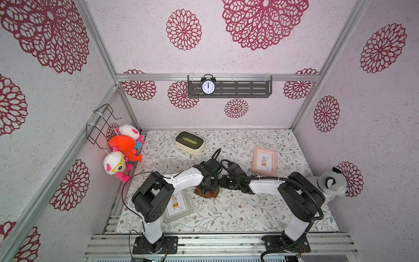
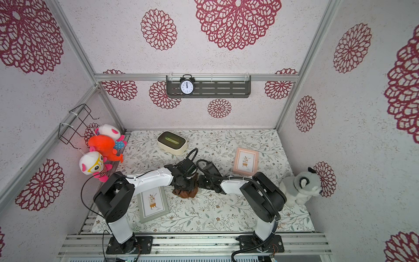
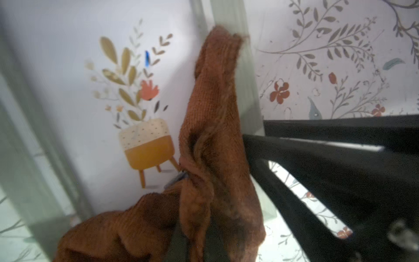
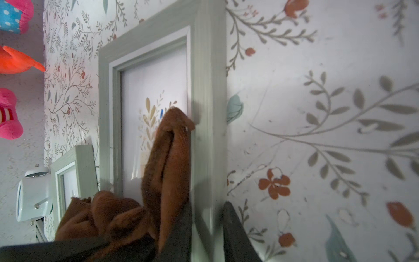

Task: Wipe the picture frame with a cloth
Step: Wipe the dirt from the picture frame.

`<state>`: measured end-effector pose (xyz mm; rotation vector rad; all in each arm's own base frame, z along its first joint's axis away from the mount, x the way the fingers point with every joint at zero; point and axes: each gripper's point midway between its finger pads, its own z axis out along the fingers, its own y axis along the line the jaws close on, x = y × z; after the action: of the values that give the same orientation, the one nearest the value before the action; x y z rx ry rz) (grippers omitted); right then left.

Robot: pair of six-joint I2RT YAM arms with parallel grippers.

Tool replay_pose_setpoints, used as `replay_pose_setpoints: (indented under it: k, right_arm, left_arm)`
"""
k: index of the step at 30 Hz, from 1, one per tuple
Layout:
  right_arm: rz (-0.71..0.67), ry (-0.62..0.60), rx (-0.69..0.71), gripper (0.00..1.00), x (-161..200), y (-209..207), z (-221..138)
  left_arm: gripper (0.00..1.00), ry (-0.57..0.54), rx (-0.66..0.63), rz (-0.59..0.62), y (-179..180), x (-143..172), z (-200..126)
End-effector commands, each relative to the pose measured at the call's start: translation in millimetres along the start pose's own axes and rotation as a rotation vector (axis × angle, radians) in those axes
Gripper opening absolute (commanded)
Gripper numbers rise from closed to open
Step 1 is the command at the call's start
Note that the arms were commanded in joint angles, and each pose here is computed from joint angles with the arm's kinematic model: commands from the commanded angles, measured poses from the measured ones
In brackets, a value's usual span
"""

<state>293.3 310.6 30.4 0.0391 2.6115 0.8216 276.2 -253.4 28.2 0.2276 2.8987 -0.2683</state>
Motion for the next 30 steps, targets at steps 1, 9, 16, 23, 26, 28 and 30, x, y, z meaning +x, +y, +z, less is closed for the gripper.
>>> replay_pose_setpoints:
  k: [1,9,16,23,26,28,30]
  right_arm:
    - [0.028,0.187,0.197,0.24,59,-59,4]
    - [0.030,0.185,0.196,0.24,58,-58,3]
    - [0.048,0.174,0.177,0.25,59,-56,-1]
    - [0.059,0.094,0.113,0.38,38,-37,-32]
    - [0.065,0.069,0.095,0.48,35,-34,-46]
    - [0.066,0.059,0.090,0.52,34,-34,-55]
    - [0.064,0.046,0.079,0.56,34,-33,-63]
  left_arm:
    - [0.00,0.108,-0.130,-0.050,49,34,6]
    - [0.00,0.102,-0.034,-0.008,10,18,12]
    - [0.00,0.137,0.042,0.048,-33,16,16]
    - [0.00,0.121,0.072,-0.004,-30,5,6]
    - [0.00,0.113,0.108,-0.038,-31,-3,4]
    - [0.00,0.109,0.125,-0.048,-34,-8,2]
    - [0.00,0.097,0.149,-0.062,-38,-15,-4]
